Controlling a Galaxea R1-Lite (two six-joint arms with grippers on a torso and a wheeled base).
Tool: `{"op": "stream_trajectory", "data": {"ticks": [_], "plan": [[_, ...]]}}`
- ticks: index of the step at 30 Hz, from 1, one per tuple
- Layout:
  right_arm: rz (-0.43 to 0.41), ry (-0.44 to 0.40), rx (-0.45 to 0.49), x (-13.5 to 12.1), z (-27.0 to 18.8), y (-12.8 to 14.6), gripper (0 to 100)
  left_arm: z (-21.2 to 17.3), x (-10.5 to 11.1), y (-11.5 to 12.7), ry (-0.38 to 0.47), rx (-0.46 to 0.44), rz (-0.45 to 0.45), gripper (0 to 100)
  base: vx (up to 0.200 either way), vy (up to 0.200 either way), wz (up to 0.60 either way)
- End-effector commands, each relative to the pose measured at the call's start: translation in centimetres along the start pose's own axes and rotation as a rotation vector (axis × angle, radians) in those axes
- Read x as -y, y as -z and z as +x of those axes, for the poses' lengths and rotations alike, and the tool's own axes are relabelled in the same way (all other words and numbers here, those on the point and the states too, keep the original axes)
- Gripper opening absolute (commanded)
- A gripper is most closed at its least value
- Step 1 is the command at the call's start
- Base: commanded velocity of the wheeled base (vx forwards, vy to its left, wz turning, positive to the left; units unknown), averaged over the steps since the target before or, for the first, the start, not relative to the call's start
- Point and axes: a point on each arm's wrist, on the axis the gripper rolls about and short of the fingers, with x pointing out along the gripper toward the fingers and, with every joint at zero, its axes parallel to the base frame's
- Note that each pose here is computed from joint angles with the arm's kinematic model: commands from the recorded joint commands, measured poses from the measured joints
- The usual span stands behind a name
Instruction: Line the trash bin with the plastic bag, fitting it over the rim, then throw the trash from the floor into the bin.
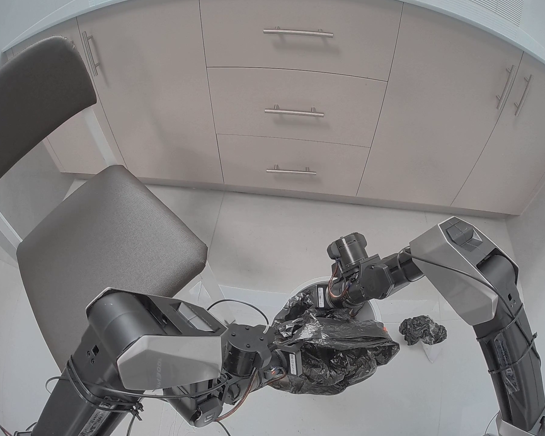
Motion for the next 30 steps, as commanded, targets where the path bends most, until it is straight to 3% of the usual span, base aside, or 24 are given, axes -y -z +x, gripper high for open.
{"op": "stream_trajectory", "data": {"ticks": [1,11,13,20,22,26,30], "plan": [[0.022,0.016,-0.018,1.1,0.8,-0.5,0,0.1,-0.1,0.1,0.002,0.005,0.001,0,0.000,0.000,0.00],[0.041,0.008,-0.014,0.3,0.5,-1.2,0,0.1,-0.1,0.1,0.004,0.005,0.001,0,0.000,0.000,0.00],[0.034,-0.009,0.022,-1.2,-2.3,-2.4,0,0.0,-0.1,0.2,0.003,0.003,0.001,0,0.000,0.000,0.00],[0.017,-0.041,0.104,-2.6,-9.7,-4.5,0,0.0,-0.1,0.1,0.002,0.004,0.001,0,0.000,0.000,0.00],[0.018,-0.055,0.154,-2.7,-13.6,-5.4,0,-0.1,-0.1,0.1,0.001,0.001,-0.001,0,0.000,0.000,0.00],[-0.007,-0.060,0.175,-2.8,-17.5,-4.8,0,-0.1,-0.1,0.1,0.001,0.001,-0.001,0,0.000,0.000,0.00],[-0.085,-0.043,0.129,-2.4,-19.4,-2.3,0,-0.1,-0.1,0.2,0.000,0.000,-0.001,0,0.000,0.000,0.00]]}}
